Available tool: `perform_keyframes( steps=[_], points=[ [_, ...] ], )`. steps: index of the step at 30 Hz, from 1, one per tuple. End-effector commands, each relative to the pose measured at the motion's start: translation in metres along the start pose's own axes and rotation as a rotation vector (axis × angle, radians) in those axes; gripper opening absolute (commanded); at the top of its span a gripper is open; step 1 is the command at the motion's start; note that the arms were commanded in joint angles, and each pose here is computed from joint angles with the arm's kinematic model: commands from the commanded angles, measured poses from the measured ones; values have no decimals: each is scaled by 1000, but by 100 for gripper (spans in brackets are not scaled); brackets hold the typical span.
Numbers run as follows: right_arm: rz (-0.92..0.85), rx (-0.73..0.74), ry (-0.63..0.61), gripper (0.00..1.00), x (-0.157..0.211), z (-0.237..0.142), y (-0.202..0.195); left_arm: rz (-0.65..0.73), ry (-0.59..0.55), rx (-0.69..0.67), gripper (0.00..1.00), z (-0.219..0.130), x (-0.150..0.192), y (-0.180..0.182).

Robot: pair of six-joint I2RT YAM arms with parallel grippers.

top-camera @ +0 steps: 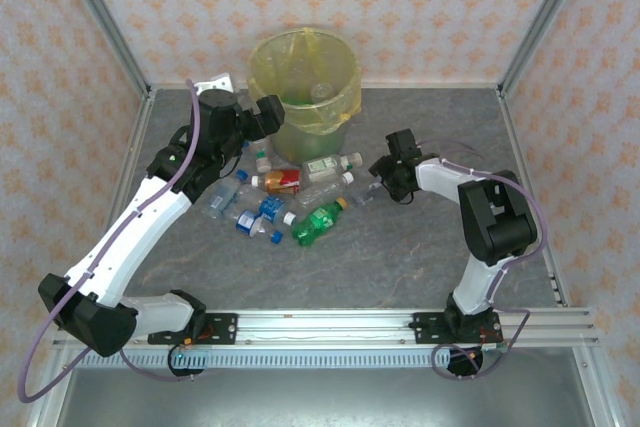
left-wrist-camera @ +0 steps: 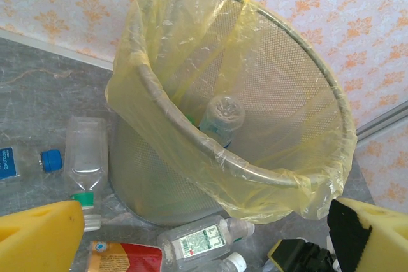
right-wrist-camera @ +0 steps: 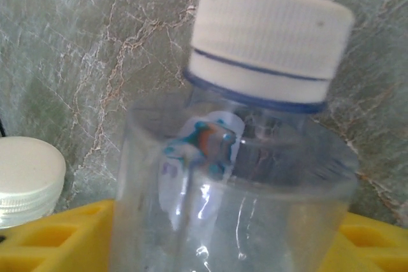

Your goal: Put the plastic bottles in the bin

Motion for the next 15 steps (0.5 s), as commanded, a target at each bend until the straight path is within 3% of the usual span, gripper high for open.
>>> perform_keyframes(
  steps=[1, 6, 15],
  points=[
    [-12, 28, 1, 63, 3, 16, -9, 13, -25, 5, 99, -10, -6, -1],
    [-37, 33, -67, 53, -9, -4, -3, 6, -39, 3, 99, -15, -8, 0],
    [-94, 37, -238, 53, -39, -59, 12, -13, -51, -5, 99, -22, -10, 3]
  ],
)
Point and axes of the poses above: each hand's point on the last joint's axis, 136 mm out from that joint toward the fingers, its own z axis out along the fingers, its own y axis along the line the jaws close on, x = y × z, the point moved 4 cm from there along -z, back along the fingers, and after that the axes turned 13 degrees about -z, right-handed, at the moved point
